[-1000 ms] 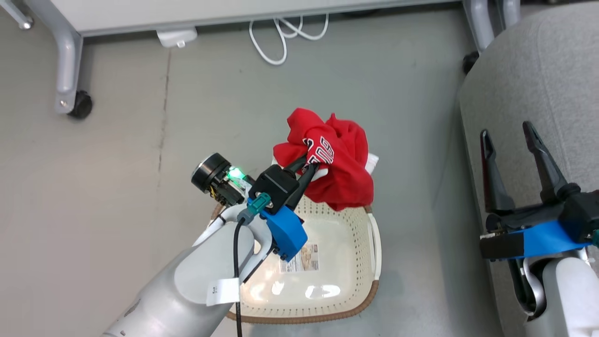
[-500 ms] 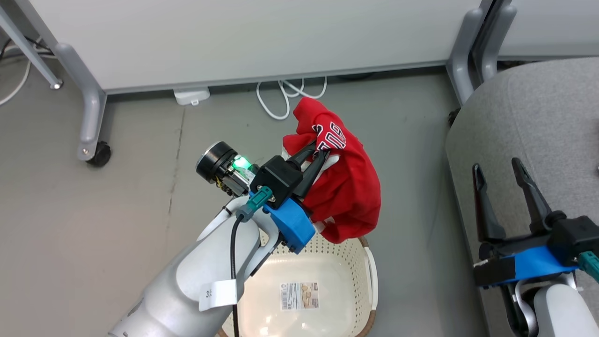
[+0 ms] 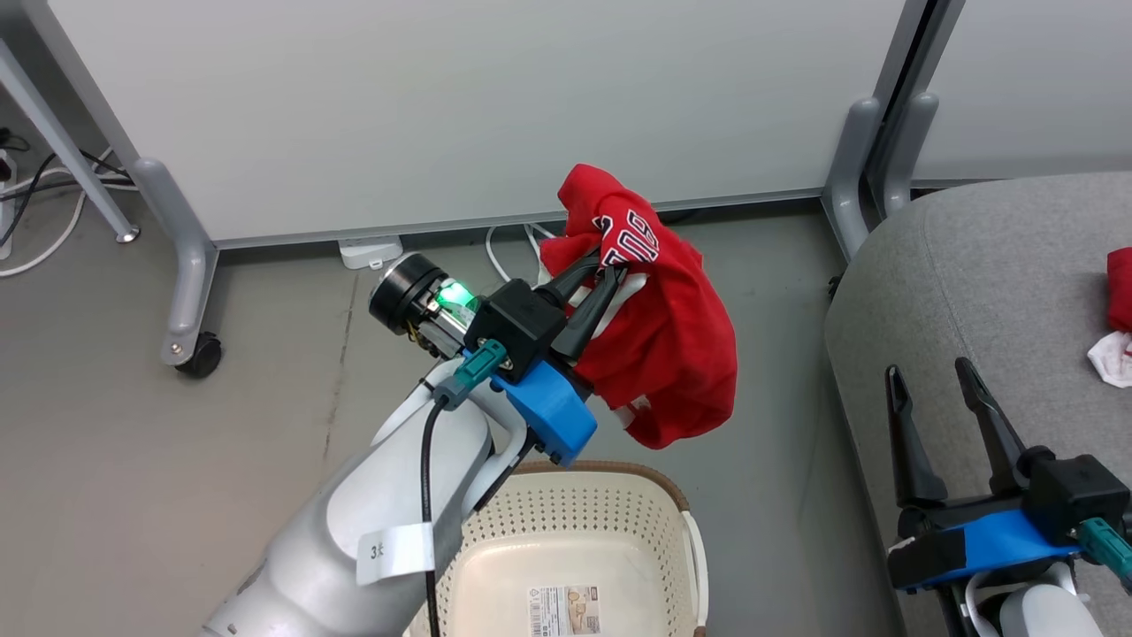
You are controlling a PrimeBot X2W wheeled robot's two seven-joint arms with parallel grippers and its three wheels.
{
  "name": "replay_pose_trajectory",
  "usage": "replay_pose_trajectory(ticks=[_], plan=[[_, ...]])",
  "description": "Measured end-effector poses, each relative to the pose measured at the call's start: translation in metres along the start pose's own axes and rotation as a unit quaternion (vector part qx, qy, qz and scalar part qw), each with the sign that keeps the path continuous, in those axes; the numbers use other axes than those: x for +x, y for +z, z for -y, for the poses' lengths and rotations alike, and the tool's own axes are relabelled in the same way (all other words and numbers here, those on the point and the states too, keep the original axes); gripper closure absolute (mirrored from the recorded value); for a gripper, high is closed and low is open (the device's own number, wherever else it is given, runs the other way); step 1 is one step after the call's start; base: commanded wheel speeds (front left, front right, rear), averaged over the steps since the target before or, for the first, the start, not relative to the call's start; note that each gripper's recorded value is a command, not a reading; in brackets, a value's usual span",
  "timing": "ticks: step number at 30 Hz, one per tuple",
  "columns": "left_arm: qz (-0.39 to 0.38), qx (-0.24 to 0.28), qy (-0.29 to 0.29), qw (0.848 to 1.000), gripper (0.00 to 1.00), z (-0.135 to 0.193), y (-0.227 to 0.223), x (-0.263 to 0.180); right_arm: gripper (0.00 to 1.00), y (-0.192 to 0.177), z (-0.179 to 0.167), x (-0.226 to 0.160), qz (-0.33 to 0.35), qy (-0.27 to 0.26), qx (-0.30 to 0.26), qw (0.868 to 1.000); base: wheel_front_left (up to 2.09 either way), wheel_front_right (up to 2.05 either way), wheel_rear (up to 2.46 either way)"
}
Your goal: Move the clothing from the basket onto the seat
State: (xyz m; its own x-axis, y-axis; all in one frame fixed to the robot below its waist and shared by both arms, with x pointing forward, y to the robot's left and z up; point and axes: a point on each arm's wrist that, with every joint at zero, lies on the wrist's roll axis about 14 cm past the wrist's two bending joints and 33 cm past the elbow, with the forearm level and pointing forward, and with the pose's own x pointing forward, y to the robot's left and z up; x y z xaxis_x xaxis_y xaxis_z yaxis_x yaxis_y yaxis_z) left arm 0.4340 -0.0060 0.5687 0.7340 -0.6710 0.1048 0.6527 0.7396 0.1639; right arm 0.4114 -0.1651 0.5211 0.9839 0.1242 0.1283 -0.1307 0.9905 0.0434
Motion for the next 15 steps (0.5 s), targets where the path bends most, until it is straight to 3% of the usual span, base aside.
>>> replay_pose_trajectory(ticks=[15], plan=[[0.018, 0.009, 0.003, 1.0, 1.0, 0.001, 0.018, -0.004, 0.0, 0.006, -0.003, -0.008, 0.007, -0.001, 0.006, 1.0, 0.0, 0.0, 0.0]])
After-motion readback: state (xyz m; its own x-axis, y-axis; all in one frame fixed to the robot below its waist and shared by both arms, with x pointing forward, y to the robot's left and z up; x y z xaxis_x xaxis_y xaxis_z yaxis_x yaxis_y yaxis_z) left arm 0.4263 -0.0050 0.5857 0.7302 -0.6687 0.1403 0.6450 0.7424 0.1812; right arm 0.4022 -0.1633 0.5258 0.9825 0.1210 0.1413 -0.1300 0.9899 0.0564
